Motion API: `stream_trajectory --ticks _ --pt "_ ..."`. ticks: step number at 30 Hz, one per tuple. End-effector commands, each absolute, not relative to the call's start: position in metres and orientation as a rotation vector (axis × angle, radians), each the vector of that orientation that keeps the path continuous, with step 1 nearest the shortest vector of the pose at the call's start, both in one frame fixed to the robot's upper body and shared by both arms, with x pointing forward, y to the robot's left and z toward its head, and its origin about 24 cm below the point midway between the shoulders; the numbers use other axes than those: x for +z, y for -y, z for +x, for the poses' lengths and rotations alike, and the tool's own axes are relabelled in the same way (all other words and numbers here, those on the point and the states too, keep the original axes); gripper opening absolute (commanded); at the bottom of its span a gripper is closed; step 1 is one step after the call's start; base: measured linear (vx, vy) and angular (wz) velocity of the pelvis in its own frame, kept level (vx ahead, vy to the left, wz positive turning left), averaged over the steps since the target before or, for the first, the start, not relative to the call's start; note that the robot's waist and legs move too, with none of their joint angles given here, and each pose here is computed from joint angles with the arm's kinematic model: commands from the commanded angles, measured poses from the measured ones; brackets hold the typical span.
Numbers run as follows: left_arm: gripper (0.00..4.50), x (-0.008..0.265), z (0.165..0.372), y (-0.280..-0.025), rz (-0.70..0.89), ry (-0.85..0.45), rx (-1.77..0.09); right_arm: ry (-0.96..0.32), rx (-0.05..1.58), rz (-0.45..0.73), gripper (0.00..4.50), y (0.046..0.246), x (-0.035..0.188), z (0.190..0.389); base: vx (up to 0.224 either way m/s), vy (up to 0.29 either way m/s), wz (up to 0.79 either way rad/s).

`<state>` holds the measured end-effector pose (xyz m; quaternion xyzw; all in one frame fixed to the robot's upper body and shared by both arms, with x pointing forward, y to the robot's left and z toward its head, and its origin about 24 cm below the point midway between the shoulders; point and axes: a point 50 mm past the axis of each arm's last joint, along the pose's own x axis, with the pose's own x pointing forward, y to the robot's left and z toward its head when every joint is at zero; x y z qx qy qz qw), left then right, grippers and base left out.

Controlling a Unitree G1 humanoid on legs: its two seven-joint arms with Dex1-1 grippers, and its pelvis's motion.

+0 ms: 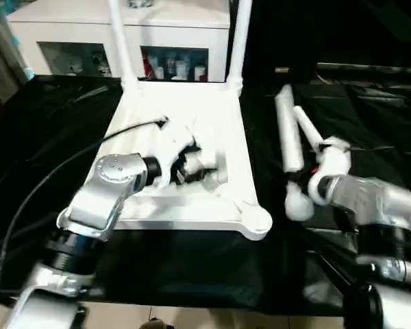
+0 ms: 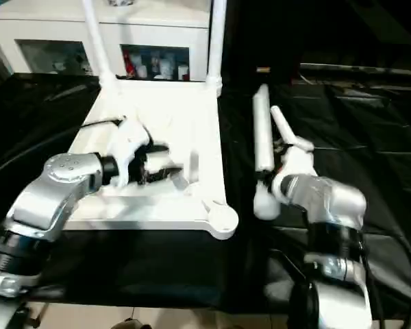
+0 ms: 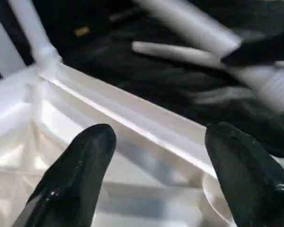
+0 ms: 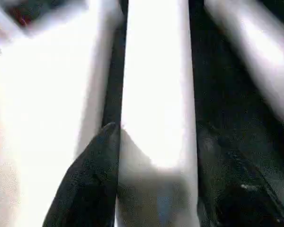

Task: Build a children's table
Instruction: Pick table leg

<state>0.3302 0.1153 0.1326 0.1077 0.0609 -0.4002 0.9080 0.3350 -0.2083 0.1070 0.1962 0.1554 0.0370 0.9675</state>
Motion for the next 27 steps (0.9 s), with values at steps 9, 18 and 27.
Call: stream_trajectory --ticks 9,18,27 --pt "4.5 0.173 0.338 -0.087 -0.044 -0.045 -0.921 -0.002 0.388 0.495 1.88 0.18 0.169 0.319 0.0 0.0 0.0" --pt "4.5 0.206 0.34 -0.047 -0.381 -0.072 -1.096 -0.011 0.774 0.326 1.88 0.146 0.169 0.3 0.0 0.0 0.0" --pt "4.5 0.216 0.343 -0.041 -0.541 -0.117 -1.12 -0.019 0.86 0.298 1.88 0.148 0.164 0.294 0.0 0.0 0.0"
